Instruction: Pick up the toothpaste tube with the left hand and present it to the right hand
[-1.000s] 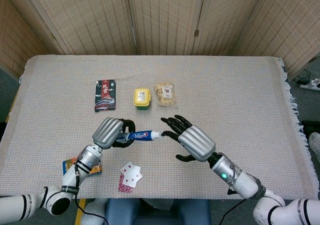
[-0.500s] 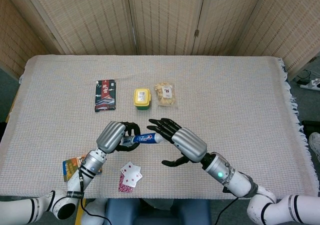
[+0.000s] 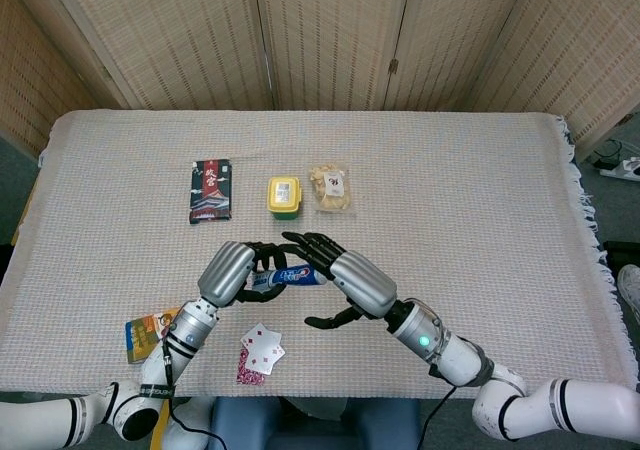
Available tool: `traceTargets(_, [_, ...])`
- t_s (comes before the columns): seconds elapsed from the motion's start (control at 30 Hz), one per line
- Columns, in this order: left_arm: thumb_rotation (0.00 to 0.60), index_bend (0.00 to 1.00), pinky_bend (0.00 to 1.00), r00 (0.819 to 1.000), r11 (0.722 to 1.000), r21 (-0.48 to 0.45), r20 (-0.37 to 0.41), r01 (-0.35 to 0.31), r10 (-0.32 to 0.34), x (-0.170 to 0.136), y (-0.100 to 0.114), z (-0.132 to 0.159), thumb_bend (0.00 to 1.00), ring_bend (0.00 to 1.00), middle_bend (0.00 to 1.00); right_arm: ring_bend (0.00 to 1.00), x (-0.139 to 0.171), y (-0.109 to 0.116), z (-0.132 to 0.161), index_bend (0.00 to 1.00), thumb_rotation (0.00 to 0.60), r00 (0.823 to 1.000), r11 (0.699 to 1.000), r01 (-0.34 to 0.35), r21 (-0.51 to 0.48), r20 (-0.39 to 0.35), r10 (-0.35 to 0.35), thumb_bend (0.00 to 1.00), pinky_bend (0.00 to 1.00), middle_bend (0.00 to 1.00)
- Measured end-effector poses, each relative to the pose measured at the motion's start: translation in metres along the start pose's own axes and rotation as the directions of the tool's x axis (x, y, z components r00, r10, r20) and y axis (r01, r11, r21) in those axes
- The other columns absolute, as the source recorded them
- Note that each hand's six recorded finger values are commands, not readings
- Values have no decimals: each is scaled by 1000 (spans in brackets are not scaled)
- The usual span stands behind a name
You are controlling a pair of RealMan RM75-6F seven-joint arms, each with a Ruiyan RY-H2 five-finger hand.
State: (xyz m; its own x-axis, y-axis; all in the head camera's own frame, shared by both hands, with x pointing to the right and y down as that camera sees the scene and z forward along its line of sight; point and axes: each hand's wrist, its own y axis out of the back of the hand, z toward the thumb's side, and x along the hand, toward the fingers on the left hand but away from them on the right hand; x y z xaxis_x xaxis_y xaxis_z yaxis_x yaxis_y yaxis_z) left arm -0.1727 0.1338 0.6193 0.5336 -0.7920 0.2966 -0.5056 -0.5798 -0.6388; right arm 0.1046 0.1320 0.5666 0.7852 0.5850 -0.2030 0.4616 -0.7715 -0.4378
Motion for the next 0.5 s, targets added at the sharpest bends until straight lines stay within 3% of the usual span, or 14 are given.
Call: traceTargets(0.5, [600, 752, 623, 1000, 1000, -22, 7, -19, 19, 2, 3, 4, 657, 691, 786, 0, -14, -3, 6, 0, 600, 999, 995, 18, -101, -43, -22, 262, 0, 0])
